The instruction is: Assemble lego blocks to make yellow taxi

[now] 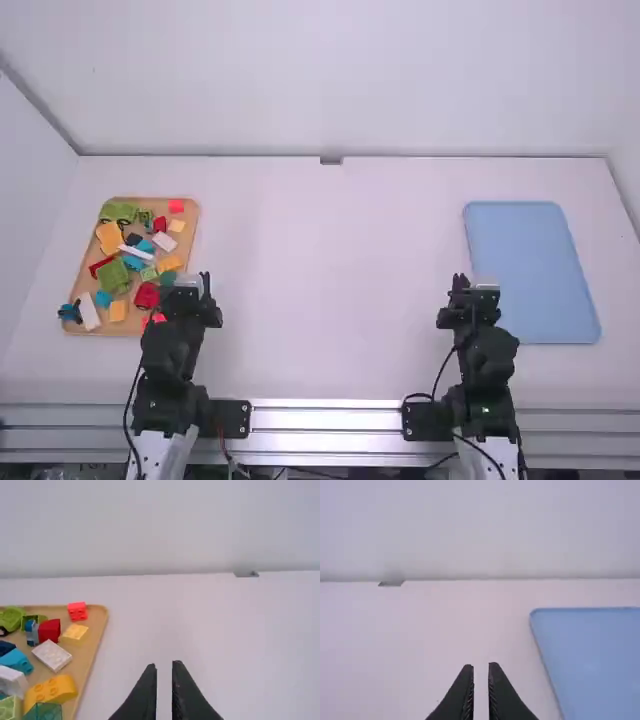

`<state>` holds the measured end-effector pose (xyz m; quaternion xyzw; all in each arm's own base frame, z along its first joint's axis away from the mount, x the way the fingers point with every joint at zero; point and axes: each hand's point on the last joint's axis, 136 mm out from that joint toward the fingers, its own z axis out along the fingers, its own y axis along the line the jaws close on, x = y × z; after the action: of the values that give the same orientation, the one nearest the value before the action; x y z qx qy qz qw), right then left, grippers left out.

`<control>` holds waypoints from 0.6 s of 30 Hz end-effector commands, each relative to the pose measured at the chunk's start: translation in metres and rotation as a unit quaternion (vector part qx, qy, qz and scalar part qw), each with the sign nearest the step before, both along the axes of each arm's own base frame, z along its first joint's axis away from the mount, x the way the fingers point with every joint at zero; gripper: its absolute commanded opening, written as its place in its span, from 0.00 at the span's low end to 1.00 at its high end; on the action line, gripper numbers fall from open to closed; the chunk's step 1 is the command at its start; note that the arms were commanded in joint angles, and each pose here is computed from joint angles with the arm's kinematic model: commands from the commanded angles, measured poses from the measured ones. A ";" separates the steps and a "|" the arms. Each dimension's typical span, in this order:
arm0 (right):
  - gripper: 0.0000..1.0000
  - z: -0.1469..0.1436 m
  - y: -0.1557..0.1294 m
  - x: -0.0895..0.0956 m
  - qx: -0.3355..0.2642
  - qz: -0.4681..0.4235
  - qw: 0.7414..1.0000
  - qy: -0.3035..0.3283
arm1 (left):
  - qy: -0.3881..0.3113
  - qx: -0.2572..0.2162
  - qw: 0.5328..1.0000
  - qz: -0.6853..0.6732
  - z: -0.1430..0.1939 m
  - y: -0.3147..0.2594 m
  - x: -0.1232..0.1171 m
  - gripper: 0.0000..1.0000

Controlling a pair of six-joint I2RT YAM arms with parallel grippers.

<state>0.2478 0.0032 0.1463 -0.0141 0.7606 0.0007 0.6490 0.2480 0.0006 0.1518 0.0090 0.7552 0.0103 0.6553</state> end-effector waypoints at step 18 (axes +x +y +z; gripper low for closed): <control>0.42 0.100 0.007 0.032 -0.043 0.025 0.999 -0.001 | -0.018 0.065 0.995 0.069 0.089 0.029 0.020 0.42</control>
<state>0.2741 0.0055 0.2223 -0.0469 0.7702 -0.0159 0.6359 0.2658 0.0208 0.2202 0.0062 0.7517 0.0800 0.6546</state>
